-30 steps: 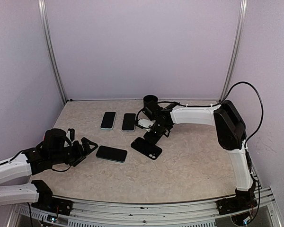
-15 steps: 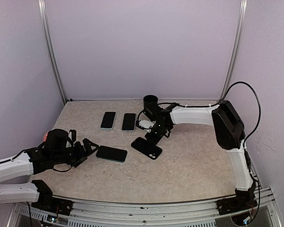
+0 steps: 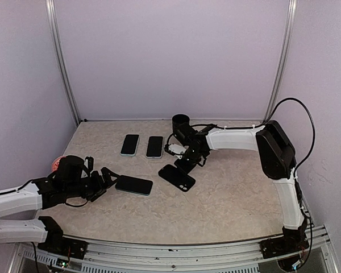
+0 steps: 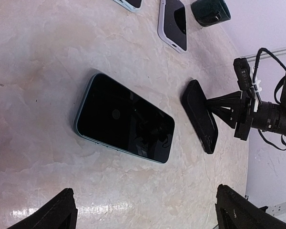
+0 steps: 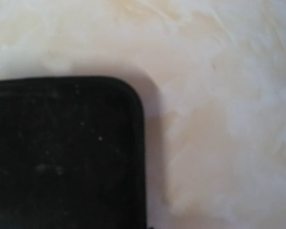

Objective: Put the phone into the phone case
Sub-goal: Pick up the phone case from the center of the board, then place the phone case at the center of the board.

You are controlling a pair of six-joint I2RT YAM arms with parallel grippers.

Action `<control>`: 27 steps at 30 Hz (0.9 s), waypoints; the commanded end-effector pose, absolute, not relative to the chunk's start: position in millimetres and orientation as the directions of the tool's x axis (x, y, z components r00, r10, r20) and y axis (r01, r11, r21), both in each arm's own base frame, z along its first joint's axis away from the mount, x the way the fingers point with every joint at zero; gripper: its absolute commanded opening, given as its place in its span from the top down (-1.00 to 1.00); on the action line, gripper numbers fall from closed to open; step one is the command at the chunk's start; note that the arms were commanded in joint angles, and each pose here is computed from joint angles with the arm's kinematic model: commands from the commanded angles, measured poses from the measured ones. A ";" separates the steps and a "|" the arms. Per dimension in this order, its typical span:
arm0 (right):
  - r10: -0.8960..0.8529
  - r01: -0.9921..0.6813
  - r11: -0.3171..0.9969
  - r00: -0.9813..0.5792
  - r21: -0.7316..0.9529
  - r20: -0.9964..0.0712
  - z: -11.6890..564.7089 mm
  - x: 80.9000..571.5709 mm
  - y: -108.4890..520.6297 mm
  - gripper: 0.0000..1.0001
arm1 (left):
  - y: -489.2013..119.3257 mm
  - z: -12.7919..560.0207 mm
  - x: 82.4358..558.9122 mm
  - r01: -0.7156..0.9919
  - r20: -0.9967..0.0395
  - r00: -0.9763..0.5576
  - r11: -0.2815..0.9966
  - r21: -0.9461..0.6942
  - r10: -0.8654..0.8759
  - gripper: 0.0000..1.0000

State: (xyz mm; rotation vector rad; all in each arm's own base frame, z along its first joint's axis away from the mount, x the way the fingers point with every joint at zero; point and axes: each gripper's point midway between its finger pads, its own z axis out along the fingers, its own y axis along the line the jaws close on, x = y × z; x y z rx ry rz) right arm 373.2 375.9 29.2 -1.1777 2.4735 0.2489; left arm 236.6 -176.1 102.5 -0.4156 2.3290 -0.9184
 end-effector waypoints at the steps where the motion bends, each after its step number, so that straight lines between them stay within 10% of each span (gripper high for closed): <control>1: -0.579 -0.677 0.733 -0.670 0.063 -0.466 58.3 373.2 372.0 1.00 | -176.8 99.1 236.9 -0.065 -0.406 -0.773 0.697 -0.714 -0.487 -0.98; 11: -0.220 -0.376 0.905 -0.812 0.197 -0.540 87.7 367.1 343.8 1.00 | -175.3 93.4 234.4 -0.059 -0.408 -0.771 0.693 -0.719 -0.488 -0.98; 23: 0.223 0.137 0.960 -0.901 0.242 -0.373 26.5 326.6 293.4 1.00 | -177.7 88.5 233.4 -0.045 -0.408 -0.778 0.691 -0.721 -0.477 -0.98; 27: 0.265 0.157 0.946 -0.878 0.284 -0.397 40.7 323.5 296.8 0.54 | -176.7 86.0 231.3 -0.047 -0.405 -0.782 0.693 -0.719 -0.474 -0.98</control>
